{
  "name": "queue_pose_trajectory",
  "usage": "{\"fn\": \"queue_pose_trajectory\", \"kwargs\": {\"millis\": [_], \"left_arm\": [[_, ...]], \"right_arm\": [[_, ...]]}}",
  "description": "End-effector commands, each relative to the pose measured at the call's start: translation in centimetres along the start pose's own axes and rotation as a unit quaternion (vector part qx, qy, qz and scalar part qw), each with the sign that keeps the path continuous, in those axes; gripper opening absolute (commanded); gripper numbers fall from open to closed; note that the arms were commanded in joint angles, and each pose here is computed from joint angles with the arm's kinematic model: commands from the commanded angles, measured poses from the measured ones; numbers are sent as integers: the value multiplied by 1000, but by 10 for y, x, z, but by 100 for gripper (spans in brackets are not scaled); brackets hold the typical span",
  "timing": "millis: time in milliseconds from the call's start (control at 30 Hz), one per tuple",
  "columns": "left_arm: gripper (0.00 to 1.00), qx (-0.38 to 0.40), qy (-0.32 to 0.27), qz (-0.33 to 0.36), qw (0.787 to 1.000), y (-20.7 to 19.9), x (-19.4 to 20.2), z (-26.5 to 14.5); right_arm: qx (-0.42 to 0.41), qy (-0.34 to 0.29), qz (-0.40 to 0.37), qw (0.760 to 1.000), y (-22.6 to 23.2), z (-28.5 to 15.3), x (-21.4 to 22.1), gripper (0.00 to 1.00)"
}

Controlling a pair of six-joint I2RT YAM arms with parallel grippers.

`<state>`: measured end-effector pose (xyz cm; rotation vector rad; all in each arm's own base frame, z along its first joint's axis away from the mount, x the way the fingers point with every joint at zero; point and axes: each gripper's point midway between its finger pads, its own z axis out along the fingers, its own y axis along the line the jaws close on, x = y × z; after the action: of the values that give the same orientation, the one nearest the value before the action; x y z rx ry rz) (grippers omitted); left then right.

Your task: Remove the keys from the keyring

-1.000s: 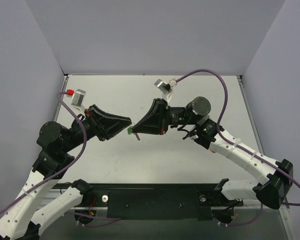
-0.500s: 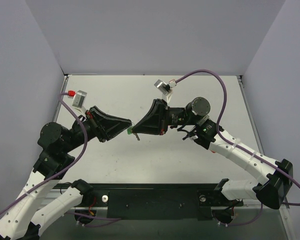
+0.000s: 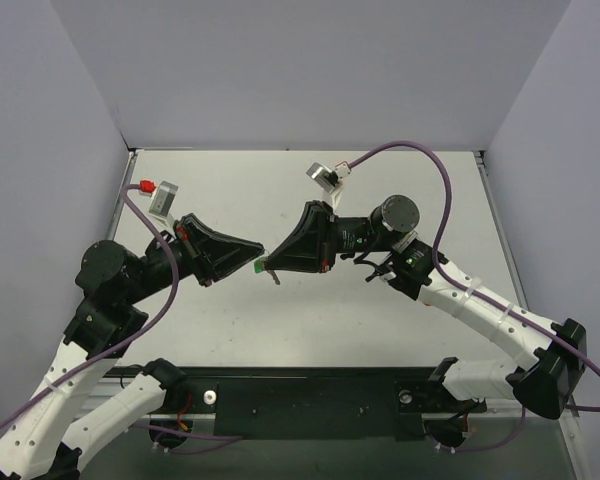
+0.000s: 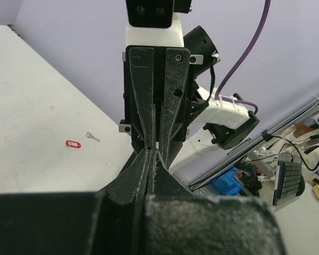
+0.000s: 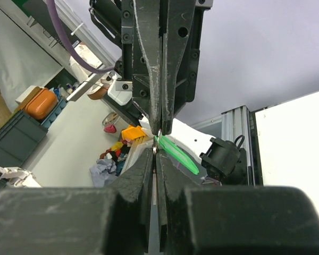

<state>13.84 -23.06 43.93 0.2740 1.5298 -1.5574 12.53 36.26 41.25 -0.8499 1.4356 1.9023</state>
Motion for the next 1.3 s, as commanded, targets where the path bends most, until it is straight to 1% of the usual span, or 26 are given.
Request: {"fn": "queue_pose_trajectory", "kwargs": {"millis": [0,33,133,300,633,767,967,1033,1067,1133,1167,1267], "left_arm": [[0,4,43,42,998,-13,4,-7],[0,-3,61,48,997,-8,10,-7],[0,1,81,78,994,-13,11,-11],[0,-1,120,89,989,-12,20,-13],[0,11,139,101,985,-11,24,-11],[0,18,158,112,981,-11,28,-11],[0,21,195,119,973,-5,38,-11],[0,22,215,115,970,-1,44,-13],[0,24,222,114,968,0,46,-13],[0,23,235,117,965,3,50,-14],[0,21,243,118,963,5,52,-16],[0,16,254,124,959,8,54,-16]], "right_arm": [[-19,-24,-48,998,17,-2,-15,0],[-19,-24,-48,998,17,-1,-16,0],[-16,-21,-46,999,14,-1,-15,0],[-15,-15,-41,999,12,1,-12,0],[-13,-10,-38,999,10,2,-10,0],[-15,-7,-37,999,11,3,-10,0],[-16,19,-28,999,9,7,0,0],[-12,33,-29,999,8,6,4,0],[-3,46,-16,999,4,5,10,0],[7,66,-28,997,0,2,18,0],[15,76,-21,997,-2,0,22,0],[22,85,-29,996,-3,-3,25,0]]}}
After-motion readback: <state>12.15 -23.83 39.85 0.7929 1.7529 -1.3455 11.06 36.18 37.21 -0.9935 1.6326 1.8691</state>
